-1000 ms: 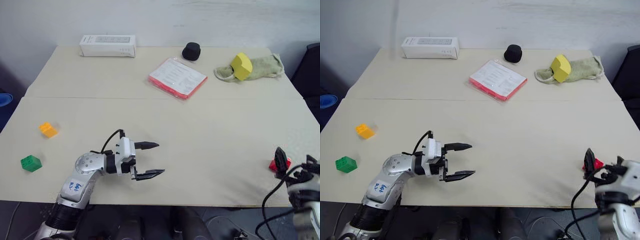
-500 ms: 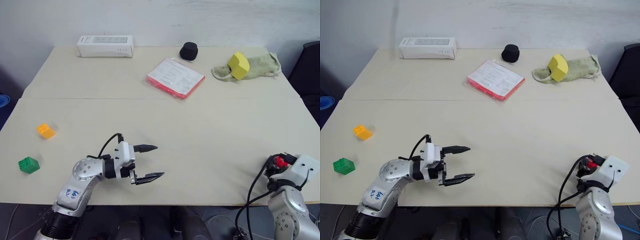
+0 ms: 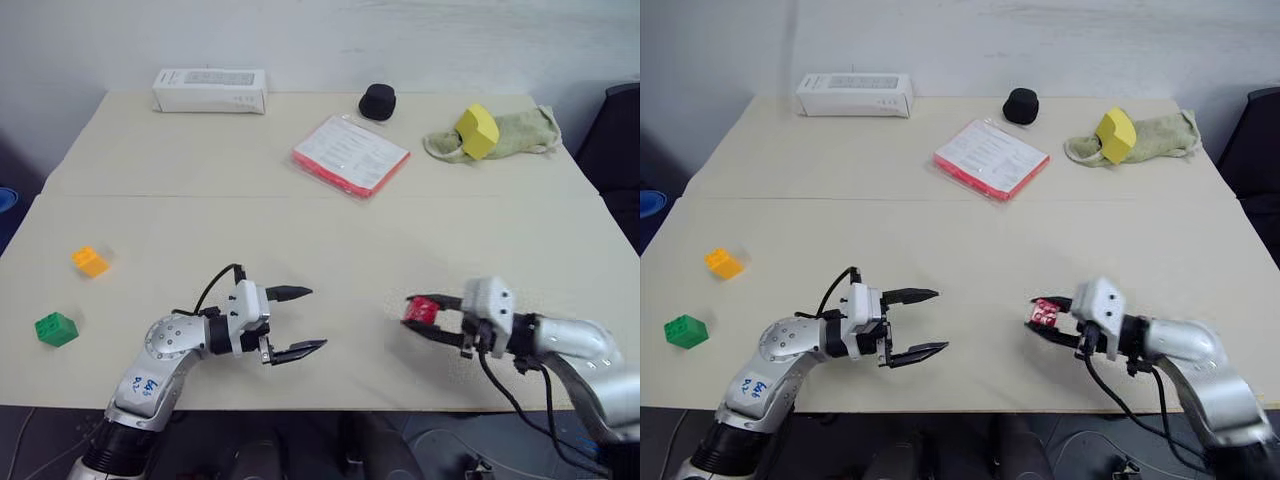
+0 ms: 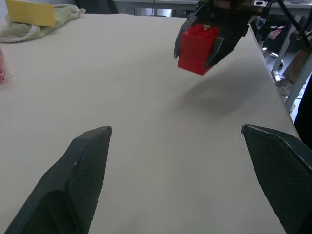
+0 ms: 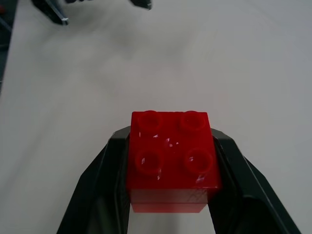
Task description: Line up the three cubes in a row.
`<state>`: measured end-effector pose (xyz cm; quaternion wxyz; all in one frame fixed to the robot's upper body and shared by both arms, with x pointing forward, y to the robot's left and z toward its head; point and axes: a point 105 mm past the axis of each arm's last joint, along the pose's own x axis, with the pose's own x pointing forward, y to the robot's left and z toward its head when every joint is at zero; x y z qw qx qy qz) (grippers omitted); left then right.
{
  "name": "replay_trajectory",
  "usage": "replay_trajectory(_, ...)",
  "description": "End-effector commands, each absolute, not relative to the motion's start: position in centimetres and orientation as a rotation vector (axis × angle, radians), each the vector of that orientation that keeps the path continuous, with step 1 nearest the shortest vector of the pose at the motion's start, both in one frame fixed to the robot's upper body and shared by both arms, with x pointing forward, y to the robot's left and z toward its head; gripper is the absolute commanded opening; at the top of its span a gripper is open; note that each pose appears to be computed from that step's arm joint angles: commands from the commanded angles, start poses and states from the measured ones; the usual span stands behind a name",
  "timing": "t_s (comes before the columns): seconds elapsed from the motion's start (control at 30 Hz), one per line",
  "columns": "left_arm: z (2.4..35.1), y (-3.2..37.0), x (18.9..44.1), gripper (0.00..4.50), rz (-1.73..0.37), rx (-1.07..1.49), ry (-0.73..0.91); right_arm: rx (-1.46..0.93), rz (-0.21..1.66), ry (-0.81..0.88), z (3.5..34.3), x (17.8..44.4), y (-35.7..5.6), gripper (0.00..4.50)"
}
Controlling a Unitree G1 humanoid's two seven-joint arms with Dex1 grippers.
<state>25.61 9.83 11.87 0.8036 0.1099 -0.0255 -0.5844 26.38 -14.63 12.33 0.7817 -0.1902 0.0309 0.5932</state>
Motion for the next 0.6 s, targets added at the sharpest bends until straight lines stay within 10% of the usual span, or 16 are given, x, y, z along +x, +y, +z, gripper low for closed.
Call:
replay_trajectory(0.03,12.4,10.4,25.6,4.50,-1.229,0.260,-0.077,-0.454,1.475,0.026,12.1,27.5,-13.2,1.53)
replay_trajectory(0.57,11.6,12.9,23.9,4.50,-1.097,0.274,-0.014,-0.437,1.488,0.123,9.7,31.1,-13.9,1.53)
replay_trajectory(0.6,11.5,12.9,23.9,4.50,-1.096,0.273,-0.012,-0.442,1.475,0.095,10.0,31.2,-13.9,2.27)
